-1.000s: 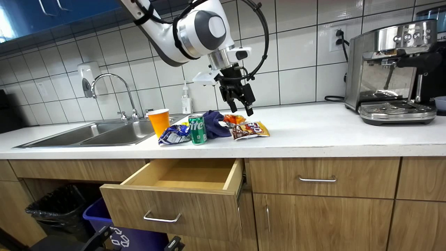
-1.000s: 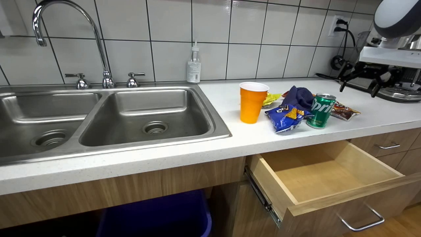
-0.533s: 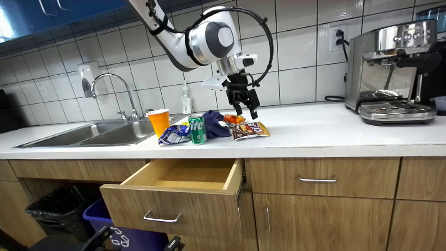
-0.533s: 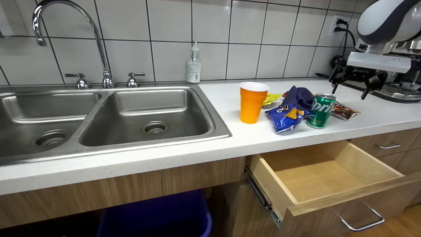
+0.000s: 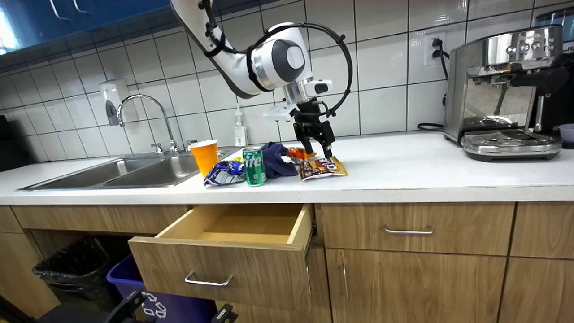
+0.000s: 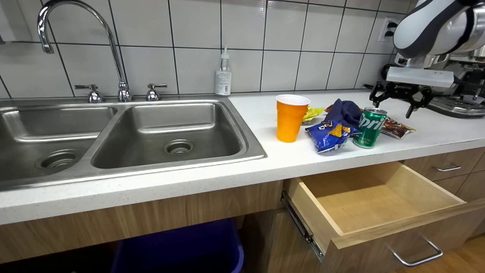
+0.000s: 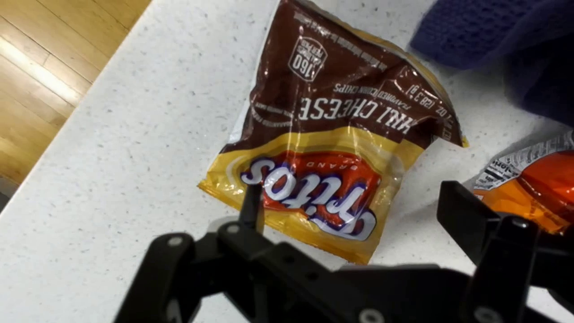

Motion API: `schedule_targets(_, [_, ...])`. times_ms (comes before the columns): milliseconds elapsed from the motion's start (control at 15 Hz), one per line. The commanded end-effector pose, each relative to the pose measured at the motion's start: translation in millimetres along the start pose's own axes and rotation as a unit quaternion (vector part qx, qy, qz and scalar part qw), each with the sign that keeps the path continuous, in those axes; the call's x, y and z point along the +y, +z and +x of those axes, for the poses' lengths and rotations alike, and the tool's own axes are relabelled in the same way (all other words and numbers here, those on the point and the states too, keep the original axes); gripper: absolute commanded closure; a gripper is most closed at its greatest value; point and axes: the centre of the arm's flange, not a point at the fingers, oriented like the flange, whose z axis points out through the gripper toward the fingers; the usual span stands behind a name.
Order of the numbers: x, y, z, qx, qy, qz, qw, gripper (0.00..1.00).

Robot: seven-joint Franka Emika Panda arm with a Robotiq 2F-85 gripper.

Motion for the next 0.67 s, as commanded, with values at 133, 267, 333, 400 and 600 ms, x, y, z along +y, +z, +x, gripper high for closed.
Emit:
schedule_targets(133, [-15.7,8.8,11.0,-0.017,-0.012,-0.009,0.9997,0.00])
schedule_targets(267, [-16.3,10.0,11.5,-0.018,-0.012,-0.009,0.9997,0.00])
schedule_targets(333, [-16.3,9.9,11.5,-0.018,-0.012,-0.009,0.9997,0.00])
schedule_targets(400, [-16.4,10.4,11.6,-0.017,-0.013,-0.010,0.9997,0.00])
schedule_targets(600, [-15.6,12.3,12.7,-0.018,-0.011,-0.012,0.9997,0.25])
